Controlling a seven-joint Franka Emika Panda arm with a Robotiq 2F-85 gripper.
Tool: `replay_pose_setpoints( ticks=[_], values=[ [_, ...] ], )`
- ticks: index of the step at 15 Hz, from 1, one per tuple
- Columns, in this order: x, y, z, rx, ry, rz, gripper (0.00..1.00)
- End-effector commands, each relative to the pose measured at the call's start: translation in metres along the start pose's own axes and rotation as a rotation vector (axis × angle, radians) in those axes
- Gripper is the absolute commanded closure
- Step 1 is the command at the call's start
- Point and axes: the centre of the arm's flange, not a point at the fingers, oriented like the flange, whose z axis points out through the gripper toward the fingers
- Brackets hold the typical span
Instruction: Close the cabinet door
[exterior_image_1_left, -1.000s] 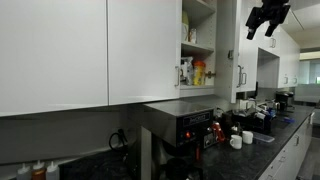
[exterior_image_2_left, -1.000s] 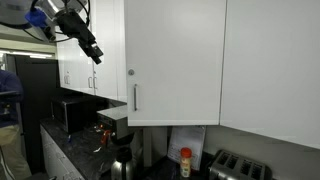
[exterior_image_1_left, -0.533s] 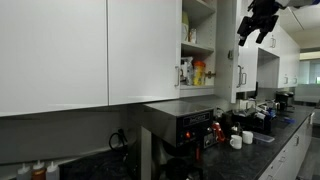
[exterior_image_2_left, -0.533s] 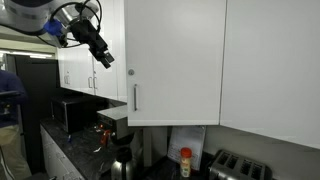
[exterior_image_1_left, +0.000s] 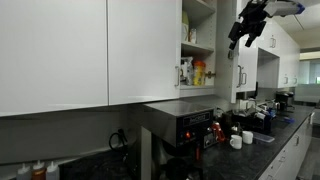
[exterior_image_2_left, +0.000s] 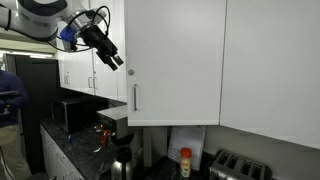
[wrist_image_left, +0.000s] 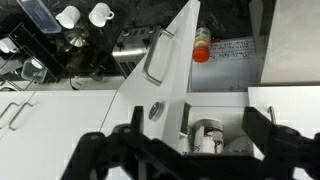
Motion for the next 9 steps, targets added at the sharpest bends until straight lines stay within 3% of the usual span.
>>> replay_pose_setpoints(
  ticks=[1,9],
  values=[
    [0.014,0.004,0.019,-0.027,0.027,-0.045,0.00],
    [0.032,-0.002,0.034,-0.012,0.089,-0.111,0.00]
  ],
)
